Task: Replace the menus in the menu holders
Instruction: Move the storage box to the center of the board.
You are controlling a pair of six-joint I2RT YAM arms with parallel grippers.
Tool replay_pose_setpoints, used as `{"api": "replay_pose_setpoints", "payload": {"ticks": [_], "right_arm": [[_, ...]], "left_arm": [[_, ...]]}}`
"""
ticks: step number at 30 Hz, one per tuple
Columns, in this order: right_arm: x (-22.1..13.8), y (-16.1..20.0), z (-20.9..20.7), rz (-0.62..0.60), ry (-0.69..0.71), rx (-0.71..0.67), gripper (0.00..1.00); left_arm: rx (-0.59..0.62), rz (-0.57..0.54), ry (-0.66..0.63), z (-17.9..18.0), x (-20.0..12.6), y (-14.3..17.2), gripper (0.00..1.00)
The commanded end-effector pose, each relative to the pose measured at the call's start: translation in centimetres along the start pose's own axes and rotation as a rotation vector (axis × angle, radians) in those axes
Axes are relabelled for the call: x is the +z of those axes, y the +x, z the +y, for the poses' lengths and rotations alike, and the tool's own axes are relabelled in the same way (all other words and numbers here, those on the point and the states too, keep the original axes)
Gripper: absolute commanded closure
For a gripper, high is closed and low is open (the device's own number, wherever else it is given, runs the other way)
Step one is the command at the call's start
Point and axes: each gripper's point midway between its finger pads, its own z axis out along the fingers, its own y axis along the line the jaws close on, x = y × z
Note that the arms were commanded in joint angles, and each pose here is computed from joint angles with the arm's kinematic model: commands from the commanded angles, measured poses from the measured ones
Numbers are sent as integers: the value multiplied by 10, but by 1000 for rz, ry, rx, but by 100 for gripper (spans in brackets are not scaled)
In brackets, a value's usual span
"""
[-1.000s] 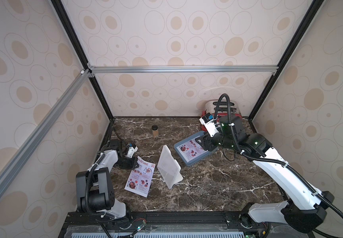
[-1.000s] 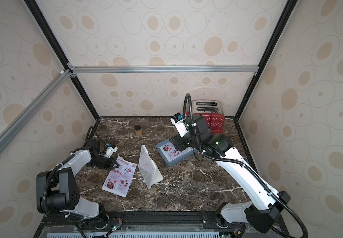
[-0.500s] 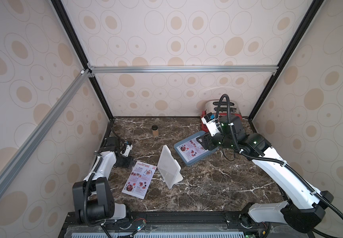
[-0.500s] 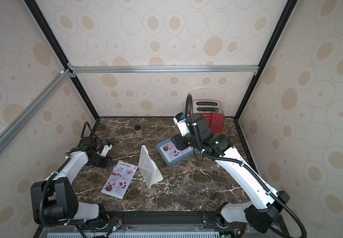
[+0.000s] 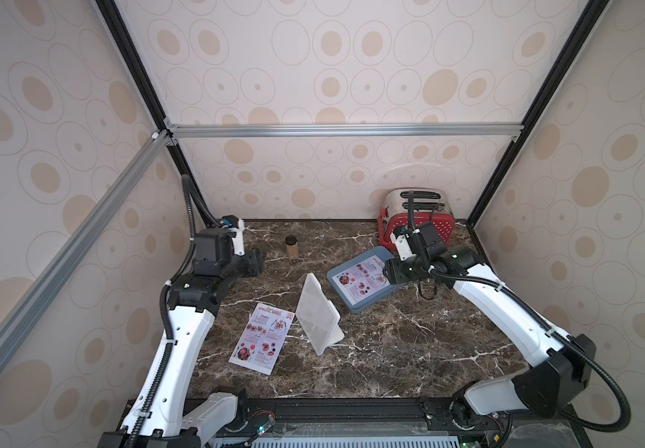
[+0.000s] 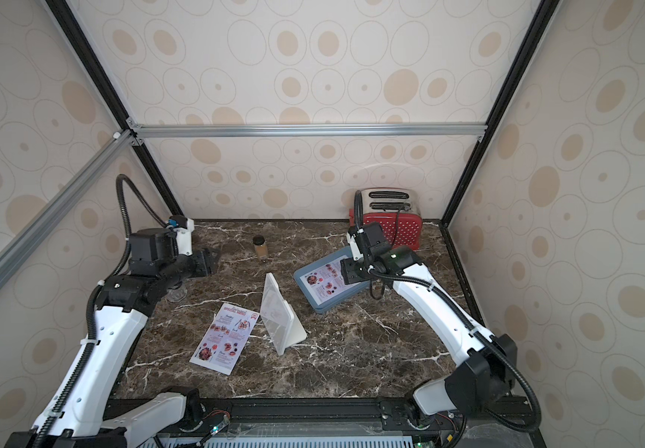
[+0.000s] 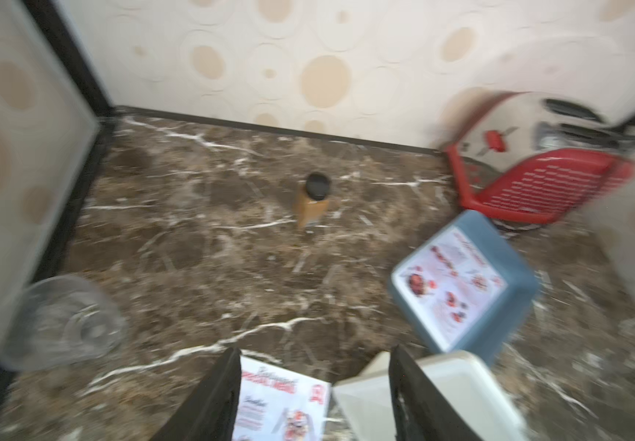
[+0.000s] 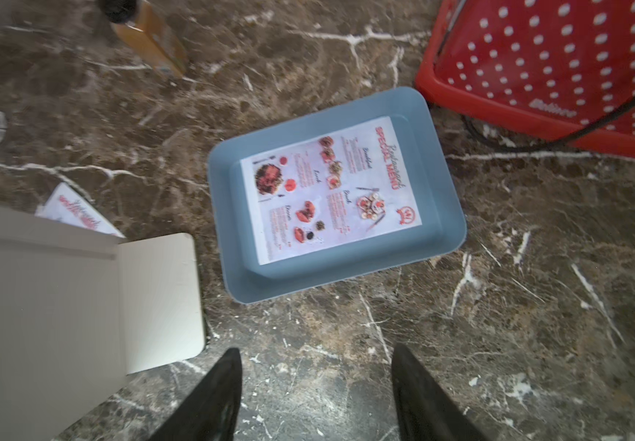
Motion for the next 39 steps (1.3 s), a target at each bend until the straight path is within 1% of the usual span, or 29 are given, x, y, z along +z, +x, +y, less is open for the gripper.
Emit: {"api": "replay_pose_setpoints", "payload": {"ticks": [1, 4, 7, 9, 11, 13, 17, 25, 33, 39], "right_arm": [[24, 5, -36, 86, 121, -2, 36], [50, 7, -66, 150, 183, -61, 36], [77, 10, -94, 214, 244, -128, 37], [94, 11, -104, 251, 261, -158, 39], [107, 11, -120, 284, 269, -142, 41], [118, 6, -123, 291, 263, -154, 45], [140, -5, -122, 285, 238, -167, 49], [171, -3, -128, 342, 233, -185, 58], [184, 4, -133, 376, 219, -192, 69], [187, 8, -134, 389, 180, -192, 82]], "left_arm": [[-117, -6, 38, -37, -9, -3, 40], [-75, 31, 71, -70, -8, 13, 41], [-50, 53, 92, -91, -6, 23, 42], [-62, 71, 94, -95, -2, 27, 42], [-66, 82, 68, -92, 3, 30, 42], [-59, 64, 33, -86, 4, 26, 42], [-33, 35, -11, -81, 4, 17, 42], [-11, 26, -35, -80, 7, 10, 42], [2, 20, -34, -81, 5, 6, 42], [7, 12, -27, -84, 3, -1, 43]]}}
